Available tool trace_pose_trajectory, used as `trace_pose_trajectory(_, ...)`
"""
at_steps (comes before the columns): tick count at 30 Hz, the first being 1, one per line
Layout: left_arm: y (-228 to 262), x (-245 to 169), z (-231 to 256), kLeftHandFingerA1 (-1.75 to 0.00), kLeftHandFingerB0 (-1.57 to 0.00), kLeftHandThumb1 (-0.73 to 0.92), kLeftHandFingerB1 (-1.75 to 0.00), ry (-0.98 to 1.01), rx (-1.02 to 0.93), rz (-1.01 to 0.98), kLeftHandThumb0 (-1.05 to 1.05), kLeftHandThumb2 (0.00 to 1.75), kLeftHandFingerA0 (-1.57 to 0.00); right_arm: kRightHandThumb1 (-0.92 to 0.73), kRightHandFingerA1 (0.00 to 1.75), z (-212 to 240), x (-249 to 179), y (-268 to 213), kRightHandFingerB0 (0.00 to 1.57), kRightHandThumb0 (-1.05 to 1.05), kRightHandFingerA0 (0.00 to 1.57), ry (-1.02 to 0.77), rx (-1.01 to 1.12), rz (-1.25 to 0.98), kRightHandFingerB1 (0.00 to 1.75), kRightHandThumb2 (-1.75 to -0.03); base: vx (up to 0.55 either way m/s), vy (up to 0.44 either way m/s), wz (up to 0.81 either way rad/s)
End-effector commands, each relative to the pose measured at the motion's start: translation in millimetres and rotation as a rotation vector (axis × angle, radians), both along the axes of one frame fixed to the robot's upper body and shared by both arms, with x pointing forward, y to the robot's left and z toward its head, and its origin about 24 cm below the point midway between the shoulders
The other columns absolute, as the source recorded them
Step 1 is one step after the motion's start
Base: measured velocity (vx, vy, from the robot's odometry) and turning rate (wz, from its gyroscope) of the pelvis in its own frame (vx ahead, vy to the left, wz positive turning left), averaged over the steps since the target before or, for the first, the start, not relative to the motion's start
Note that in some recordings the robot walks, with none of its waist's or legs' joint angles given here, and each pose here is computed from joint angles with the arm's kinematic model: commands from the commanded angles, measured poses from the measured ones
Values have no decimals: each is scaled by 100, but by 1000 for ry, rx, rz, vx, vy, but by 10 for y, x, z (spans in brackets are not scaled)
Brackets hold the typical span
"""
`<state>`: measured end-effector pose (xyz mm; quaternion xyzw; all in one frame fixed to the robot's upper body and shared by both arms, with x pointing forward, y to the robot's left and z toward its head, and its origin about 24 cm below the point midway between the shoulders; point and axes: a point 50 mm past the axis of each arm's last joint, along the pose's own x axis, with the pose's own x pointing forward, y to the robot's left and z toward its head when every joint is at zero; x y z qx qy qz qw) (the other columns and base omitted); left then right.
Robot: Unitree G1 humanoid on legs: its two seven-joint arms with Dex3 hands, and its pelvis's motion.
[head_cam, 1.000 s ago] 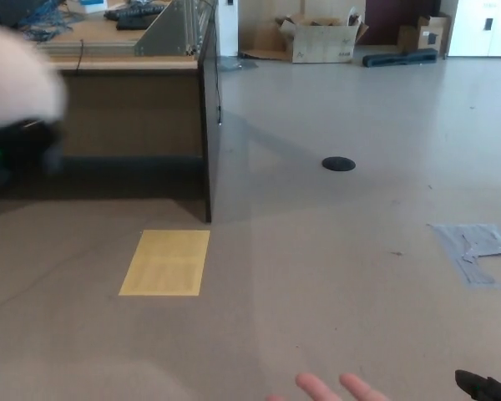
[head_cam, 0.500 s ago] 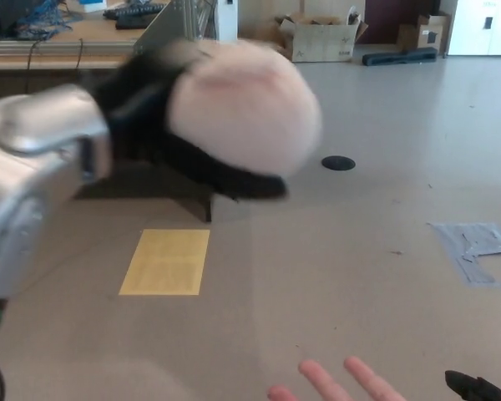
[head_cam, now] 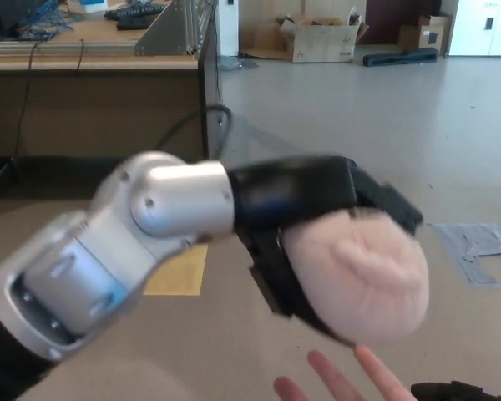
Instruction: The robot extends its left hand to pick up an emotional support dumpling from the palm of a person and brings its hand down by its side. Then it extends its arm again to hand the dumpling back to the person.
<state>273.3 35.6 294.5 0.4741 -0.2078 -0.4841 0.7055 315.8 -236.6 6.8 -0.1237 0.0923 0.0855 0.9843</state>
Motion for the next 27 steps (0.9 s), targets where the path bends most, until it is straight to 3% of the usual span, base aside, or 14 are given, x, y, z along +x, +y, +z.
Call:
trace_pose_trajectory(1, -51, -138, -208, -144, -80, 57, -119, -290, 305, -115, -28, 60, -85, -60, 51, 207, 94, -20, 9, -71, 18, -99, -86, 79, 41, -89, 0, 0, 0)
trace_pose_trajectory(4, -40, -132, -229, -144, -80, 57, -119, -289, 310, -115, -28, 60, -85, -60, 51, 175, 122, -51, 9, -71, 18, -38, -173, 29, 41, -89, 0, 0, 0)
trace_pose_trajectory(5, -22, -123, -255, -120, -79, 59, -101, -281, 319, -115, -30, 58, -90, -69, 35, 162, 128, -46, 7, -59, 26, -25, -168, 24, 18, -63, 0, 0, 0)
trace_pose_trajectory(10, 14, -101, -310, -127, -78, 58, -116, -274, 335, -123, -31, 57, -89, -68, 35, 149, 141, -28, 8, -60, 28, -17, -115, 24, 18, -62, 0, 0, 0)
trace_pose_trajectory(11, 2, -105, -319, -122, -79, 48, -110, -254, 351, -122, -38, 86, -101, -71, 34, 177, 144, -15, 8, -59, 24, -37, -126, 40, 18, -64, 0, 0, 0)
trace_pose_trajectory(12, 1, -105, -321, -122, -79, 48, -110, -253, 354, -122, -38, 86, -101, -71, 34, 180, 145, -14, 8, -59, 24, -39, -128, 42, 18, -64, 0, 0, 0)
trace_pose_trajectory(13, -1, -107, -322, -106, -79, 62, -90, -252, 359, -123, -34, 58, -90, -70, 34, 176, 147, -13, 3, -56, 21, -36, -126, 37, 25, -60, 0, 0, 0)
trace_pose_trajectory(14, -6, -110, -322, -106, -79, 62, -90, -250, 366, -123, -34, 58, -90, -70, 34, 170, 150, -12, 3, -56, 21, -30, -124, 29, 25, -60, 0, 0, 0)
trace_pose_trajectory(15, -6, -108, -323, -112, -78, 61, -98, -244, 356, -123, -35, 58, -90, -52, 48, 177, 157, -15, 0, -34, 0, -27, -133, 28, 49, -104, 0, 0, 0)
trace_pose_trajectory(19, -6, -106, -327, -112, -78, 61, -98, -244, 354, -127, -35, 58, -90, -52, 48, 179, 161, -16, 0, -34, 0, -26, -139, 27, 49, -104, 0, 0, 0)
trace_pose_trajectory(20, 28, -70, -306, -102, -58, 55, -92, -179, 383, -99, -47, 94, -68, -67, 47, 189, 167, -10, 12, -66, 25, -21, -57, 33, 40, -92, 0, 0, 0)
trace_pose_trajectory(23, 31, -67, -303, -102, -58, 55, -92, -170, 389, -97, -47, 94, -68, -67, 47, 191, 168, -10, 12, -66, 25, -20, -46, 34, 40, -92, 0, 0, 0)
trace_pose_trajectory(24, 62, -58, -238, -101, -56, 61, -85, -177, 396, -81, -47, 59, -61, -67, 47, 206, 184, -3, 12, -66, 25, -22, -45, 35, 40, -92, 0, 0, 0)
trace_pose_trajectory(27, 74, -61, -197, -93, -61, 59, -77, -185, 396, -77, -45, 58, -68, -67, 47, 213, 191, -2, 12, -66, 25, -22, -44, 36, 40, -92, 0, 0, 0)
